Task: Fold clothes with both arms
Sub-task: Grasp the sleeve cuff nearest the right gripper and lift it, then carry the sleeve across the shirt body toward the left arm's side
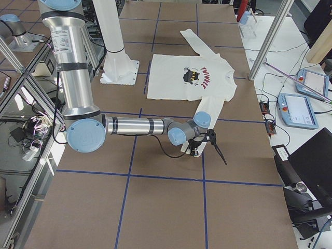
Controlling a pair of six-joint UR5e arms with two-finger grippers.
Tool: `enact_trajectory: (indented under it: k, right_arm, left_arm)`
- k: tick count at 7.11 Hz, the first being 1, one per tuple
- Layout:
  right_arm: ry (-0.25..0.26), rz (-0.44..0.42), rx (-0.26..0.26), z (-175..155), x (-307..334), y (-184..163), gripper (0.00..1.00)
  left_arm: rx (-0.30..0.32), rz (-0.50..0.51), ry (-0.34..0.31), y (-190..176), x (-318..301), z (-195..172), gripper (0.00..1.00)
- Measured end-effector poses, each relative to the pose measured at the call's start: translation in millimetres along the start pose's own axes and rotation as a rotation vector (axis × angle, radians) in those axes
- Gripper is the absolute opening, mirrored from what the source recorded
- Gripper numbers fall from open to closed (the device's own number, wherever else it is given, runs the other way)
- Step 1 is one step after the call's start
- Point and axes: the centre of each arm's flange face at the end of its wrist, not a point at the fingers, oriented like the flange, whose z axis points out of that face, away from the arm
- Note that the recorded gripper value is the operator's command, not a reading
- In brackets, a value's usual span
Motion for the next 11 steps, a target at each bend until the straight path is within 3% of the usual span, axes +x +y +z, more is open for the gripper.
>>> enact_trajectory:
  k: [2, 4, 6, 8, 11]
  right_arm:
    - [-0.008, -0.011, 0.014, -6.5, -6.4, -4.3, 0.00]
    - [-0.036, -0.035, 0.060, -32.3, -22.0, -11.1, 0.00]
    - [-0.120, -0.049, 0.122, -79.9, -62.9, -34.8, 0.00]
    - [-0.233, 0.025, 0.161, -130.4, -140.9, -80.5, 0.00]
    - [-0.347, 0.134, 0.166, -188.6, -305.2, -140.6, 0.00]
  left_arm:
    - [0.004, 0.002, -0.001, -3.6, 0.2, -1.0, 1.00]
    - [0.009, 0.005, -0.002, -10.1, 0.7, -3.7, 1.00]
    - [0.017, 0.011, -0.005, -20.5, 1.7, -8.4, 1.00]
    - [0.026, 0.016, -0.007, -28.6, 2.5, -12.1, 1.00]
    - [0.029, 0.003, -0.009, -30.7, 2.8, -13.1, 1.00]
